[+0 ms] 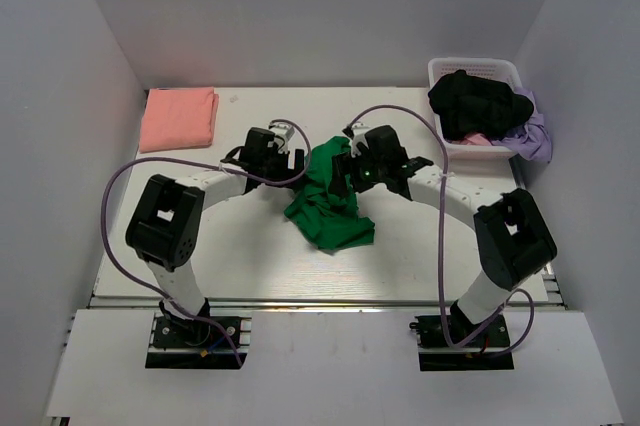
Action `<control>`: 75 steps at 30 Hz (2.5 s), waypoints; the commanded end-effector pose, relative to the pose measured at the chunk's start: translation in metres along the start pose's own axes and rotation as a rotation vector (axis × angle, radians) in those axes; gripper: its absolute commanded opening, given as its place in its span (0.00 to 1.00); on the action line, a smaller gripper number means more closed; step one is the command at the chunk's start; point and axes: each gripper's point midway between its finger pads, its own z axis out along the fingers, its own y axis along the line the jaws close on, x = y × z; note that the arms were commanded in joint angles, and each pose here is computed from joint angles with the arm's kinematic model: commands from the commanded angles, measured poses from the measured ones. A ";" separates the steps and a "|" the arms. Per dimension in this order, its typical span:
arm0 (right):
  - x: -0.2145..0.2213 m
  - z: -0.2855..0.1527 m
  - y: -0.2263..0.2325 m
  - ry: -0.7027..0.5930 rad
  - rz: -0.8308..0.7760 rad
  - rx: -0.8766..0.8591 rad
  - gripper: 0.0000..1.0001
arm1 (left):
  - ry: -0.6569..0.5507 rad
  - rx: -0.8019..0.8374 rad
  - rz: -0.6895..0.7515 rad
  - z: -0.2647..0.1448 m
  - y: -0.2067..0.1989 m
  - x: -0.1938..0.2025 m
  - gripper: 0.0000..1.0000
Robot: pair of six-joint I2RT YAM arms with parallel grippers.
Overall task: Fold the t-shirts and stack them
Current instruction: Flatten out the tshirt
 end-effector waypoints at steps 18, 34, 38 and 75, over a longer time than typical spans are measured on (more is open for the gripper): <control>-0.016 0.025 0.007 -0.044 -0.048 0.027 0.00 | -0.066 0.143 0.026 0.018 -0.023 -0.039 0.00; -0.149 -0.154 -0.040 -0.594 -0.013 0.557 0.00 | -0.623 -0.095 0.104 -0.168 -0.027 -0.176 0.00; -0.192 -0.211 -0.029 -0.756 -0.067 0.601 0.00 | -0.752 -0.083 0.154 -0.216 -0.044 -0.205 0.00; -0.289 -0.558 0.186 -1.466 -0.711 0.218 0.00 | -1.575 0.095 0.699 -0.642 -0.184 -0.262 0.00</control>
